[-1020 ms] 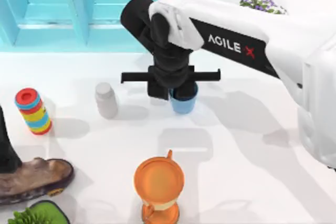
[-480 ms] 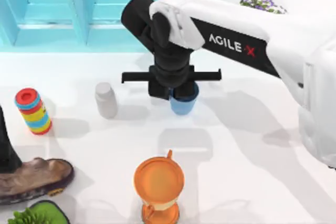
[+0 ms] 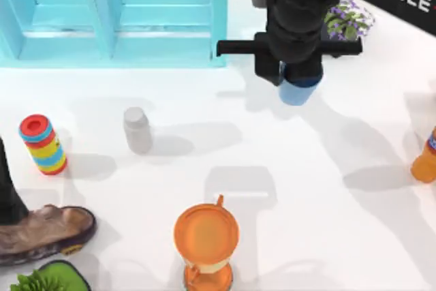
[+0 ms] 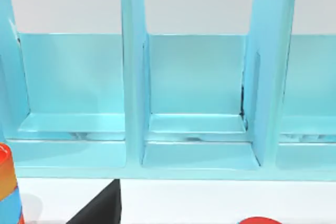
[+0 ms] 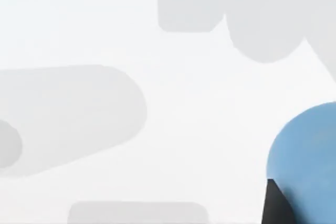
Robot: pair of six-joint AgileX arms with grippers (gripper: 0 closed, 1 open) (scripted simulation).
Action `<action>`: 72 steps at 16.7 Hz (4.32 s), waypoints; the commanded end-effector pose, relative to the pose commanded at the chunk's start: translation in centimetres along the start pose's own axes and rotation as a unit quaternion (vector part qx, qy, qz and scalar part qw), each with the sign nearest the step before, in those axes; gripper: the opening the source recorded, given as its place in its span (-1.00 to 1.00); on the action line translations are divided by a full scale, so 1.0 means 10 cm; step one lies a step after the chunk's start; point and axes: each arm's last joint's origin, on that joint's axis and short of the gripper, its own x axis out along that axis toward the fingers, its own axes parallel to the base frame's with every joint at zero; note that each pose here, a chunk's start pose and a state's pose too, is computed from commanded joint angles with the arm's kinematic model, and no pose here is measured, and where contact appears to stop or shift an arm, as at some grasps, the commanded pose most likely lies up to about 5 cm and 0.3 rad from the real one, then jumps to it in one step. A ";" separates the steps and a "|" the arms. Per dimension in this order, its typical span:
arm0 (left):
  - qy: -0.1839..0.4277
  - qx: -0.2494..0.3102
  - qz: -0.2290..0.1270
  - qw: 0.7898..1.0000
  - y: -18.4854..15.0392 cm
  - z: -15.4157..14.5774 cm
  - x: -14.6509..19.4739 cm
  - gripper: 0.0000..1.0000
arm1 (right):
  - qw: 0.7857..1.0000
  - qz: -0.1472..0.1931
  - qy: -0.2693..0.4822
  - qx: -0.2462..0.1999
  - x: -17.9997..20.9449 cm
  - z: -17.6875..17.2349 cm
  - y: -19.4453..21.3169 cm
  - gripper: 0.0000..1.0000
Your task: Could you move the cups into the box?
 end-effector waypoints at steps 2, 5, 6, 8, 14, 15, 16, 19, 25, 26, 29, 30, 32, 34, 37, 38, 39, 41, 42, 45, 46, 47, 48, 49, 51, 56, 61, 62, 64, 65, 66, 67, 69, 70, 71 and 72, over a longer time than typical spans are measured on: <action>0.000 0.000 0.000 1.000 0.00 0.00 0.00 1.00 | 1.000 -0.005 0.009 -0.002 -0.07 0.00 -0.16 -1.00; 0.000 0.000 0.000 1.000 0.00 0.00 0.00 1.00 | 1.000 -0.006 0.009 -0.003 -0.08 0.00 -0.17 -1.00; 0.000 0.000 0.000 1.000 0.00 0.00 0.00 1.00 | 1.000 -0.005 0.007 -0.004 -0.08 0.00 -0.14 -1.00; 0.000 0.000 0.000 1.000 0.00 0.00 0.00 1.00 | 1.000 -0.003 0.006 -0.005 -0.11 0.02 -0.19 -1.00; 0.000 0.000 0.000 1.000 0.00 0.00 0.00 1.00 | 0.999 -0.015 0.045 -0.016 -0.25 0.15 -1.25 -1.00; 0.000 0.000 0.000 1.000 0.00 0.00 0.00 1.00 | 0.998 -0.019 0.052 -0.013 -0.26 0.17 -1.54 -1.00; 0.000 0.000 0.000 1.000 0.00 0.00 0.00 1.00 | 0.998 -0.023 0.060 -0.008 -0.26 0.19 -1.86 -1.00; 0.000 0.000 0.000 1.000 0.00 0.00 0.00 1.00 | 0.995 -0.032 0.090 0.001 -0.33 0.04 -2.81 -1.00; 0.000 0.000 0.000 1.000 0.00 0.00 0.00 1.00 | 0.995 -0.022 0.094 -0.003 -0.66 -0.50 -3.53 -1.00; 0.000 0.000 0.000 1.000 0.00 0.00 0.00 1.00 | 0.996 -0.021 0.092 -0.004 -0.68 -0.52 -3.54 -1.00; 0.000 0.000 0.000 1.000 0.00 0.00 0.00 1.00 | 0.996 -0.021 0.092 -0.004 -0.68 -0.52 -3.54 -1.00; 0.000 0.000 0.000 1.000 0.00 0.00 0.00 1.00 | 0.995 -0.022 0.092 -0.005 -0.67 -0.51 -3.53 -1.00; 0.000 0.000 0.000 1.000 0.00 0.00 0.00 1.00 | 0.995 -0.021 0.093 -0.005 -0.62 -0.51 -3.54 -1.00; 0.000 0.000 0.000 1.000 0.00 0.00 0.00 1.00 | 0.995 -0.021 0.093 -0.005 -0.48 -0.54 -3.57 -1.00; 0.000 0.000 0.000 1.000 0.00 0.00 0.00 1.00 | 0.996 -0.022 0.089 -0.004 -0.19 -0.60 -3.62 -1.00; 0.000 0.000 0.000 1.000 0.00 0.00 0.00 1.00 | 0.996 -0.021 0.091 -0.004 -0.11 -0.62 -3.64 -1.00; 0.000 0.000 0.000 1.000 0.00 0.00 0.00 1.00 | 0.996 -0.021 0.092 -0.004 -0.07 -0.64 -3.64 -1.00; 0.000 0.000 0.000 1.000 0.00 0.00 0.00 1.00 | 0.996 -0.021 0.092 -0.004 -0.05 -0.65 -3.65 -1.00; 0.000 0.000 0.000 1.000 0.00 0.00 0.00 1.00 | 0.996 -0.021 0.092 -0.004 -0.05 -0.65 -3.65 -1.00; 0.000 0.000 0.000 1.000 0.00 0.00 0.00 1.00 | 0.996 -0.021 0.092 -0.004 -0.05 -0.65 -3.65 -0.70; 0.000 0.000 0.000 1.000 0.00 0.00 0.00 1.00 | 0.996 -0.021 0.092 -0.004 -0.05 -0.65 -3.65 -0.55; 0.000 0.000 0.000 1.000 0.00 0.00 0.00 1.00 | 0.996 -0.021 0.092 -0.004 -0.05 -0.65 -3.65 -0.40; 0.000 0.000 0.000 1.000 0.00 0.00 0.00 1.00 | 0.996 -0.021 0.092 -0.004 -0.05 -0.65 -3.65 -0.25; 0.000 0.000 0.000 1.000 0.00 0.00 0.00 1.00 | 0.996 -0.021 0.092 -0.004 -0.05 -0.65 -3.65 -0.10; 0.000 0.000 0.000 1.000 0.00 0.00 0.00 1.00 | 0.996 -0.021 0.092 -0.004 -0.05 -0.65 -3.65 0.21; 0.000 0.000 0.000 1.000 0.00 0.00 0.00 1.00 | 0.996 -0.021 0.092 -0.004 -0.05 -0.65 -3.65 0.96; 0.000 0.000 0.000 1.000 0.00 0.00 0.00 1.00 | 0.996 -0.021 0.092 -0.004 -0.05 -0.65 -3.65 1.00; 0.000 0.000 0.000 1.000 0.00 0.00 0.00 1.00 | 0.996 -0.021 0.092 -0.004 -0.05 -0.65 -3.65 1.00; 0.000 0.000 0.000 1.000 0.00 0.00 0.00 1.00 | 0.996 -0.021 0.092 -0.004 -0.05 -0.65 -3.65 1.00; 0.000 0.000 0.000 1.000 0.00 0.00 0.00 1.00 | 0.996 -0.021 0.092 -0.005 -0.05 -0.64 -3.64 1.00; 0.000 0.000 0.000 1.000 0.00 0.00 0.00 1.00 | 0.996 -0.020 0.092 -0.005 -0.05 -0.64 -3.64 1.00; 0.000 0.000 0.000 1.000 0.00 0.00 0.00 1.00 | 0.996 -0.020 0.092 -0.005 -0.08 -0.63 -3.64 1.00; 0.000 0.000 0.000 1.000 0.00 0.00 0.00 1.00 | 0.996 -0.021 0.092 -0.005 -0.22 -0.57 -3.65 1.00; 0.000 0.000 0.000 1.000 0.00 0.00 0.00 1.00 | 0.996 -0.022 0.089 -0.006 -0.33 -0.54 -3.66 1.00; 0.000 0.000 0.000 1.000 0.00 0.00 0.00 1.00 | 0.996 -0.023 0.087 -0.006 -0.45 -0.50 -3.66 1.00; 0.000 0.000 0.000 1.000 0.00 0.00 0.00 1.00 | 0.996 -0.023 0.087 -0.006 -0.58 -0.47 -3.66 1.00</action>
